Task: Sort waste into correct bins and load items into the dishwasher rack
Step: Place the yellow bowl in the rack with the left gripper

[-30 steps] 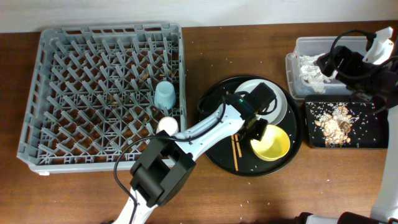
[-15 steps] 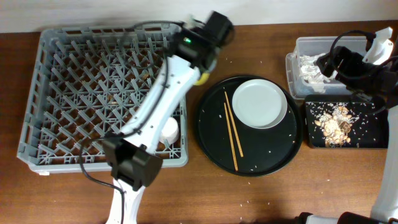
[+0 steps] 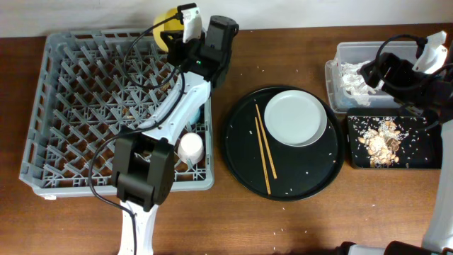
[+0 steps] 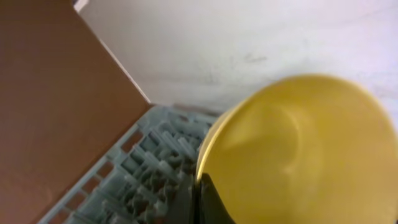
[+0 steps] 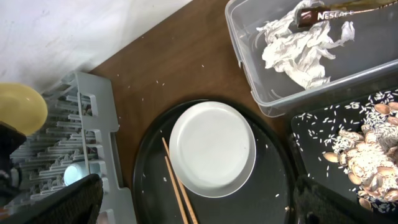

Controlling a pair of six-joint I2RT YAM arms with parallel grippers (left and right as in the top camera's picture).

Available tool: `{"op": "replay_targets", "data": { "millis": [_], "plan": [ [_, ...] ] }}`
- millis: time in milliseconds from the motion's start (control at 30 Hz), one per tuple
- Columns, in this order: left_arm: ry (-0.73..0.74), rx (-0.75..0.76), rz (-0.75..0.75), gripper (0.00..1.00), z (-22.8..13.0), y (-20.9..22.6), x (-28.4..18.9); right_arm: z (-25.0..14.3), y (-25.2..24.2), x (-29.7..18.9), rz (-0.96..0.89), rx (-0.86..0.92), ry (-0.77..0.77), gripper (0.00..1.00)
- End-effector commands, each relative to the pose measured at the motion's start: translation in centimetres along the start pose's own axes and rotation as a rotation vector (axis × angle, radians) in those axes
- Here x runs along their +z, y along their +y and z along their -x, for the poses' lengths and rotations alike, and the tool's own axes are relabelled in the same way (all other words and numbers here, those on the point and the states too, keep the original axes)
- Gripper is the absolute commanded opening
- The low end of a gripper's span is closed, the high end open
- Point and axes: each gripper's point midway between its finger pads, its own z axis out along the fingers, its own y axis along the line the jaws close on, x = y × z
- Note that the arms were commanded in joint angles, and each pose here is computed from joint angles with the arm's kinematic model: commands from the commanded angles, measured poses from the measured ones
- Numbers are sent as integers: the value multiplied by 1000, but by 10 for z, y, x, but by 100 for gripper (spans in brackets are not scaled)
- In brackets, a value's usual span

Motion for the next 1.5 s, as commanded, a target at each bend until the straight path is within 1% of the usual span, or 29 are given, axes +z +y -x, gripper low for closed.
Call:
{"op": "replay_targets", "data": {
  "millis": [0,67,167,300,400,433,500,533,567,600,633,667,767,800,833,867,900,933,967,1000,1033,1067,1133,1167,1200,1233,1367,1400,1467],
  "plan": [
    [-4,89,26,0,-5,5,9,0,-1,0,-11,-11,-1,99],
    [9,112,12,0,-16,-1,24,-1,-2,2,-12,-9,3,98],
    [29,202,19,0,-44,-21,37,-3,-8,13,-21,7,40,98],
    [31,212,13,0,-51,-28,37,-6,-14,25,-29,23,75,98],
    [24,248,-32,0,-54,-41,22,-7,-13,26,-27,19,77,98],
    [10,298,-91,0,-53,-55,11,-7,-13,26,-27,19,77,98],
    [2,341,-133,1,-56,-67,-5,-7,-13,26,-28,20,77,98],
    [13,384,-147,20,-62,-70,-9,-7,-13,26,-28,20,77,98],
    [26,414,-172,30,-68,-73,-10,-7,-13,26,-28,20,77,99],
    [41,451,-182,34,-74,-73,-11,-7,-13,26,-28,20,78,98],
    [51,483,-186,41,-79,-72,-13,-7,-13,26,-28,20,78,98],
    [57,525,-199,50,-84,-75,-22,-7,-13,26,-27,20,78,98],
    [33,572,-290,57,-82,-91,-58,-7,-13,26,-27,20,78,99],
    [19,560,-391,59,-73,-98,-79,-7,-13,26,-28,20,78,98],
    [12,490,-557,64,-52,-102,-105,-7,-13,26,-27,20,78,98],
    [34,442,-663,70,-48,-105,-119,-7,-13,26,-27,20,78,99],
    [100,395,-943,71,-50,-116,-160,-7,-13,26,-27,20,78,98],
    [169,356,-1177,71,-58,-128,-196,-7,-13,26,-28,20,78,98],
    [223,327,-1369,71,-63,-136,-226,-7,-13,26,-27,20,78,98],
    [356,254,-1557,70,-80,-149,-260,-8,-13,26,-28,21,81,98],
    [465,218,-1548,68,-102,-160,-263,-8,-13,26,-28,21,81,99],
    [553,196,-1519,64,-123,-171,-262,-8,-13,26,-29,22,83,98],
    [772,103,-1415,63,-174,-194,-254,-9,-13,25,-30,24,87,99],
    [801,102,-1399,62,-186,-199,-252,-9,-13,25,-30,24,87,98],
    [810,108,-1393,63,-192,-201,-251,-9,-13,25,-30,24,88,99],
    [808,111,-1390,58,-193,-201,-251,-9,-13,25,-30,24,87,98],
    [663,184,-1273,43,-201,-210,-267,-9,-13,25,-31,24,87,98],
    [650,193,-1267,33,-202,-211,-271,-9,-13,25,-30,23,87,98],
    [631,198,-1254,7,-201,-211,-273,-9,-13,25,-31,24,87,98]
  ]
}}
